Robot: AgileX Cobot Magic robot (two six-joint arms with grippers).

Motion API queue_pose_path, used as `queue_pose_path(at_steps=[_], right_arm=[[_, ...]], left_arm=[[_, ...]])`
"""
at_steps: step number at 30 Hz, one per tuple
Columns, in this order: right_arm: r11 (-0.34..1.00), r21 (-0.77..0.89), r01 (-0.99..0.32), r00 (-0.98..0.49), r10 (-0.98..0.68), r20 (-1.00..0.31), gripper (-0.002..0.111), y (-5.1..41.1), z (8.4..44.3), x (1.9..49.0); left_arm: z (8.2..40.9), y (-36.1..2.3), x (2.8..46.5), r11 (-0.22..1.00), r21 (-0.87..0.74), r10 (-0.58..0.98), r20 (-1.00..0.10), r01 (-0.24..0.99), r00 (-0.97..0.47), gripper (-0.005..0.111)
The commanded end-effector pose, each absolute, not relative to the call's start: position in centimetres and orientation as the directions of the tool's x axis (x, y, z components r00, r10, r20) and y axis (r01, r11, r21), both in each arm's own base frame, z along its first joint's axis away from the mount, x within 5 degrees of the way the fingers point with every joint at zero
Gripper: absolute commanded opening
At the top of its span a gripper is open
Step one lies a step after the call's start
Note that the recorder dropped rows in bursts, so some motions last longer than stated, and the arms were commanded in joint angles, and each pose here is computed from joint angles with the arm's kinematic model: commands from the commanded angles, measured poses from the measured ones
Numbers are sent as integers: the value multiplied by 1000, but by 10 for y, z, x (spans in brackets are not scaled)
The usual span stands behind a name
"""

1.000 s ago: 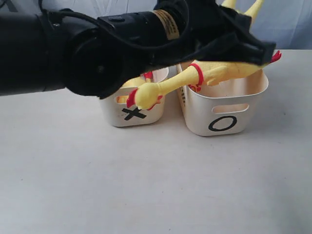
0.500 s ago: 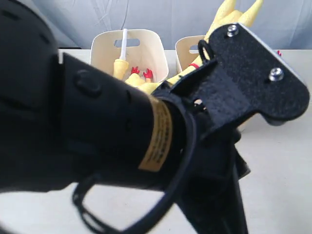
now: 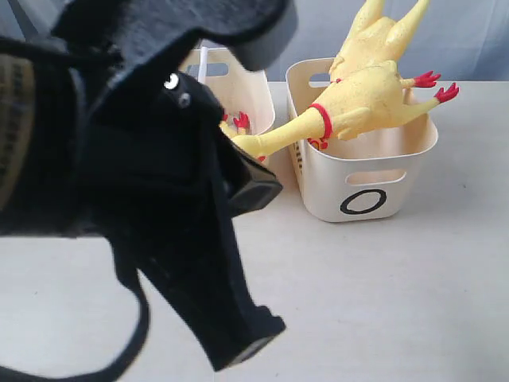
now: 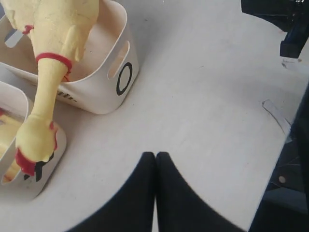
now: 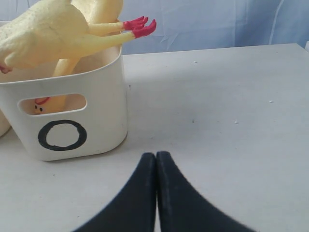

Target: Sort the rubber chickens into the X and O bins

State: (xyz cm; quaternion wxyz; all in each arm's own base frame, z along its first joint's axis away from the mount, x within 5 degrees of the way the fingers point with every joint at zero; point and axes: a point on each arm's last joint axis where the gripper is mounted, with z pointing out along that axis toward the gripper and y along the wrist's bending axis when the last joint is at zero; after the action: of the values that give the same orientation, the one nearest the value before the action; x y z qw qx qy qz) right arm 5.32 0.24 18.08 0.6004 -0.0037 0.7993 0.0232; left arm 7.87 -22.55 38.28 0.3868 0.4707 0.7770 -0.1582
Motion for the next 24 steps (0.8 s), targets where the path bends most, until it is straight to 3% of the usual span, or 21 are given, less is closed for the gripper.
queue_pose_path(at_steps=[1,10,15,21,24], right_arm=[[999,30,-38,-274,19,-962,0,3,180,53],[999,33,-38,-274,21,-962,0,3,180,53],[999,33,-38,-274,21,-962,0,3,180,53],[999,33,-38,-274,21,-962,0,3,180,53],[999,31,-38,-274,19,-962,0,3,180,53]], left_arm=[[392,-204,73,530,81,591,-749,844,-299,0],[402,-151,65,644,58,591,-671,763,-448,0],[413,-131,65,659,73,552,-723,749,-415,0],[432,-101,75,716,206,503,-815,667,-288,0],[436,-83,75,753,165,449,-837,637,-313,0]])
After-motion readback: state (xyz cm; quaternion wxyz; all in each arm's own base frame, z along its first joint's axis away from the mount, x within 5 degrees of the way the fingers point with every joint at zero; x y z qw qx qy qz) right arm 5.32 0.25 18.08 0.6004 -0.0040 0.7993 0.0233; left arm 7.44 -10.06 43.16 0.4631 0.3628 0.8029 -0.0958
